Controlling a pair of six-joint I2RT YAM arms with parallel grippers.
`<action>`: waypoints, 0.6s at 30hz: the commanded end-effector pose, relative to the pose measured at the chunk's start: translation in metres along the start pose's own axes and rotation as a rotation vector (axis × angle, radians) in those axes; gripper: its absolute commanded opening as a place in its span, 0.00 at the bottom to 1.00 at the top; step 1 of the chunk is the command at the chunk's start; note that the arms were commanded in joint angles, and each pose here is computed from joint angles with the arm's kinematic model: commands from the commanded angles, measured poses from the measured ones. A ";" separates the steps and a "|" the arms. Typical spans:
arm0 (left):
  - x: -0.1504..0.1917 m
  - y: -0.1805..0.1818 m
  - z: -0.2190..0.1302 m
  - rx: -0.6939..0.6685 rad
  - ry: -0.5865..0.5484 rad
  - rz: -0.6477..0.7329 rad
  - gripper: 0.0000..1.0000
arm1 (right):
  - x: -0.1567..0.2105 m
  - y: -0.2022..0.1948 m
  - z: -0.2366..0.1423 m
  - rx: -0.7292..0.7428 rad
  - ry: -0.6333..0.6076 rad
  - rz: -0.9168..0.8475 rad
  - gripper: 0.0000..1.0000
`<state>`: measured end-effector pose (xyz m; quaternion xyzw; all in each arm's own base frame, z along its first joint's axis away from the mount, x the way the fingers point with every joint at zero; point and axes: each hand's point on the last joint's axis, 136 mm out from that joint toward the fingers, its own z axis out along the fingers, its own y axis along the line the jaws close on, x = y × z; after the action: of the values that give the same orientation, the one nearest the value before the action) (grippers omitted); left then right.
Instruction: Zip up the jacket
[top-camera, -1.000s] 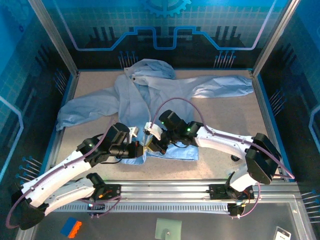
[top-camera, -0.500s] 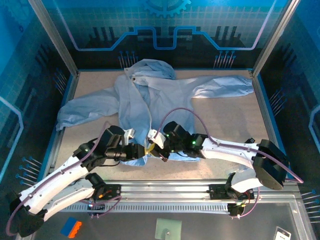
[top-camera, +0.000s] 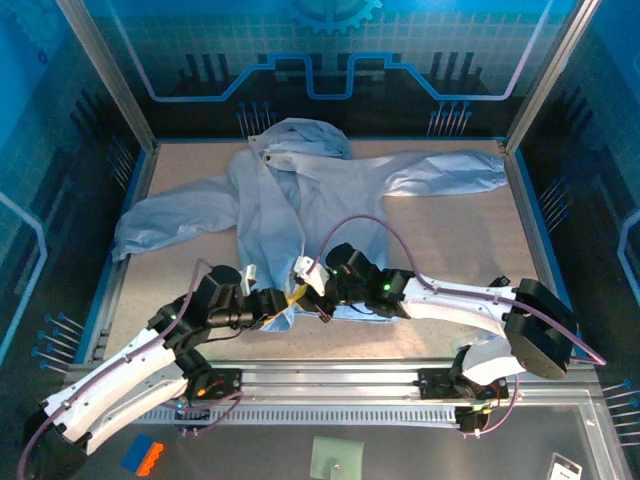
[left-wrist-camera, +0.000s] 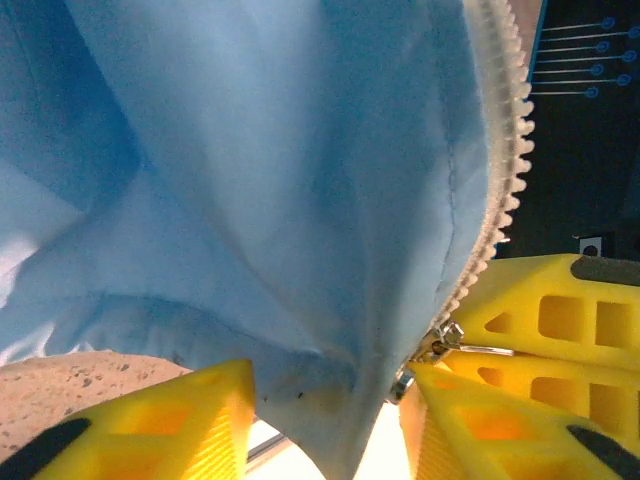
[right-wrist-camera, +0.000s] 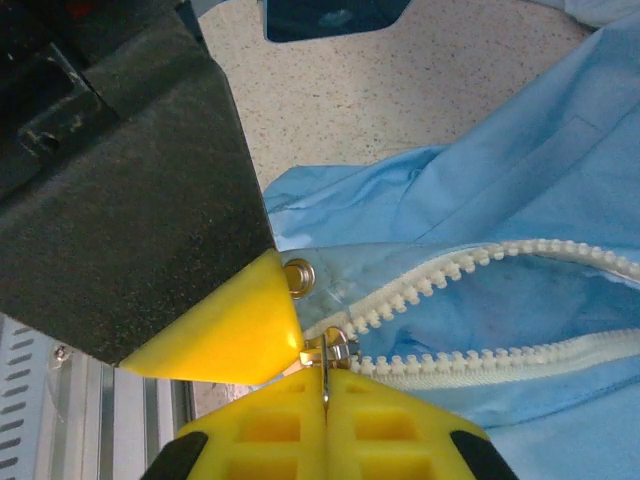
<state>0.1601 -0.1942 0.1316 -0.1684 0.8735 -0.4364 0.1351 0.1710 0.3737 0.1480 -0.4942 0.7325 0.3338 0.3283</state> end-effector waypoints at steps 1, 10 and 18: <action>-0.009 -0.015 -0.002 0.076 -0.045 -0.029 0.38 | -0.002 0.006 0.005 -0.015 -0.019 0.000 0.00; -0.014 -0.016 -0.008 0.137 -0.103 -0.040 0.37 | -0.001 0.008 0.008 -0.023 -0.010 0.004 0.00; -0.014 -0.011 -0.003 0.140 -0.104 -0.054 0.21 | -0.001 0.010 0.009 -0.024 -0.016 0.006 0.00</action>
<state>0.1685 -0.1925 0.1402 -0.2022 0.8360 -0.4821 0.1664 0.1676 0.3767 0.1412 -0.4935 0.7365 0.3351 0.3189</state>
